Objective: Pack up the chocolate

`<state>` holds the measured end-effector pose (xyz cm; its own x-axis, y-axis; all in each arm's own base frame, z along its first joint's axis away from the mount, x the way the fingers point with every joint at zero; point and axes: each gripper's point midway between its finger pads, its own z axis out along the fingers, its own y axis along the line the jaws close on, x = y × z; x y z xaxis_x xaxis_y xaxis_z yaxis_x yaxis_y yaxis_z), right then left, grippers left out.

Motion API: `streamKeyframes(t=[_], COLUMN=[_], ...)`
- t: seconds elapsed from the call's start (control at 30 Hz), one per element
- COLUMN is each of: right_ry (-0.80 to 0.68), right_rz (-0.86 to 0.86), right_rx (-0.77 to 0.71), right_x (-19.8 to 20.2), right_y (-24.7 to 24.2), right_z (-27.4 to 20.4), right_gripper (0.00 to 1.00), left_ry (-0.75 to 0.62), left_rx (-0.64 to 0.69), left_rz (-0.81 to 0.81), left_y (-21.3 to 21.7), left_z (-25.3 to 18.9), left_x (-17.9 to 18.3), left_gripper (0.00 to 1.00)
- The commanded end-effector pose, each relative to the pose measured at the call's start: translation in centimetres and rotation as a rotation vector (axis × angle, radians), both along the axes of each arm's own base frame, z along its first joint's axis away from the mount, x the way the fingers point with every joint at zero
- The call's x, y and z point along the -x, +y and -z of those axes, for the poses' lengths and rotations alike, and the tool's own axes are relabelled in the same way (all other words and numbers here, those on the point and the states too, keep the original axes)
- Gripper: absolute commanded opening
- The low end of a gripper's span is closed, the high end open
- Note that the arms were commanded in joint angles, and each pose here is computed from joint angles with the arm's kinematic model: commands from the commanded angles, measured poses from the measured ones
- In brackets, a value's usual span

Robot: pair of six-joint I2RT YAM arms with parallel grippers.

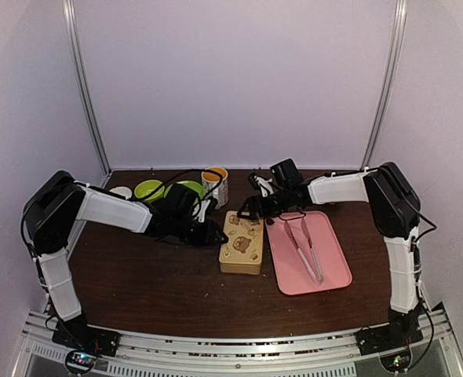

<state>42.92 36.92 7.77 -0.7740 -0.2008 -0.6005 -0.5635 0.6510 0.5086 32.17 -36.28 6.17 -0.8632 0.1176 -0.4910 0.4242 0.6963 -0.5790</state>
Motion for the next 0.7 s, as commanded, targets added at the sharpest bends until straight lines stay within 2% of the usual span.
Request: streamKeyframes(t=[0.0,0.1,0.23,0.67], right_ry=[0.062,0.088,0.105,0.220], right_rz=[-0.093,-0.146,-0.156,0.004], right_rx=[-0.017,-0.022,-0.068,-0.157], right_x=[2.0,3.8,5.9,11.1], right_y=[0.2,-0.1,-0.7,-3.3], right_z=[0.3,0.4,-0.4,0.9], right_gripper=[0.71,0.63,0.59,0.39], left_ry=[0.002,-0.001,-0.003,0.008], left_rx=[-0.055,-0.067,-0.080,-0.083], left_rz=[0.001,0.012,0.027,0.070], left_y=[0.8,0.8,0.9,0.6], left_z=[1.4,1.5,1.6,2.0], left_x=[-0.5,-0.4,-0.3,0.5], left_gripper=[0.34,0.34,0.34,0.34])
